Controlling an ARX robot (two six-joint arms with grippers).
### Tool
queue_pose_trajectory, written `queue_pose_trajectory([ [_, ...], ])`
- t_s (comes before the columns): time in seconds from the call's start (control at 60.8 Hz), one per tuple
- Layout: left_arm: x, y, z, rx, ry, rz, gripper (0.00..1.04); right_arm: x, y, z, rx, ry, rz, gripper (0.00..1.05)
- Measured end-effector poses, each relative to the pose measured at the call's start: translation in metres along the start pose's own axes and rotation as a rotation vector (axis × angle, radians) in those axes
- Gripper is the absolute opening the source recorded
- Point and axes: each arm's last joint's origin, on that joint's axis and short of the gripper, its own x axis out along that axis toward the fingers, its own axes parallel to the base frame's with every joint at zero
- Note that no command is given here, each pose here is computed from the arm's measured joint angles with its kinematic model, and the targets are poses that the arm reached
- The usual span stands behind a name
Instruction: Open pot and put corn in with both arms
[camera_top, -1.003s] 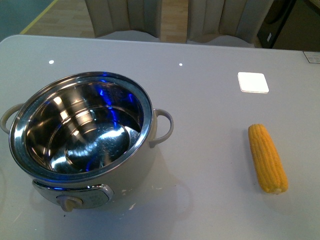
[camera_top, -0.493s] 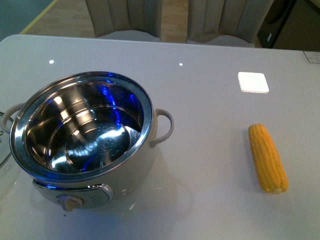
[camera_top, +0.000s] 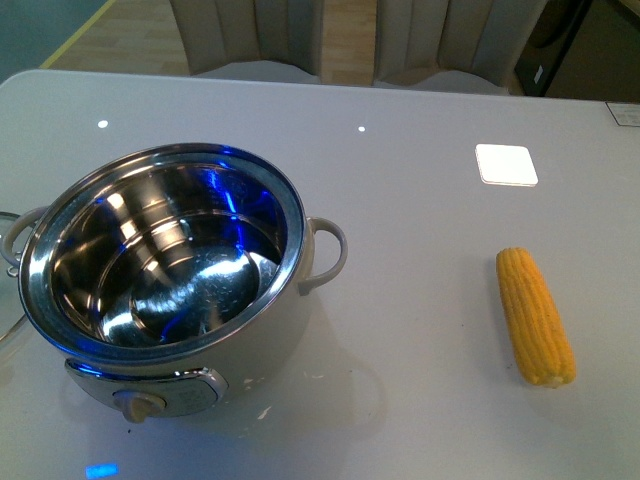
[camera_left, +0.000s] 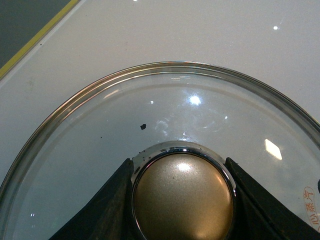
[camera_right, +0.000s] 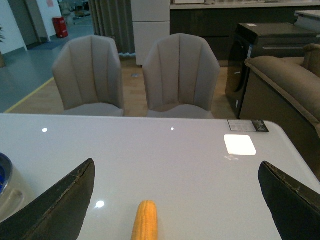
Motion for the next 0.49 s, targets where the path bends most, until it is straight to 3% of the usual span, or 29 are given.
queue_pose_trajectory([
  [0.132,0.003,0.003,0.001,-0.024,-0.004,0.003,0.47,0.0,0.0,0.0,0.0,0.0,0.0,0.96],
  [0.427,-0.001,0.01,0.006,-0.082,-0.001,0.007,0.95,0.0,0.0,0.0,0.0,0.0,0.0,0.96],
  [0.493,-0.006,0.01,0.013,-0.083,-0.011,0.0,0.99,0.0,0.0,0.0,0.0,0.0,0.0,0.96],
])
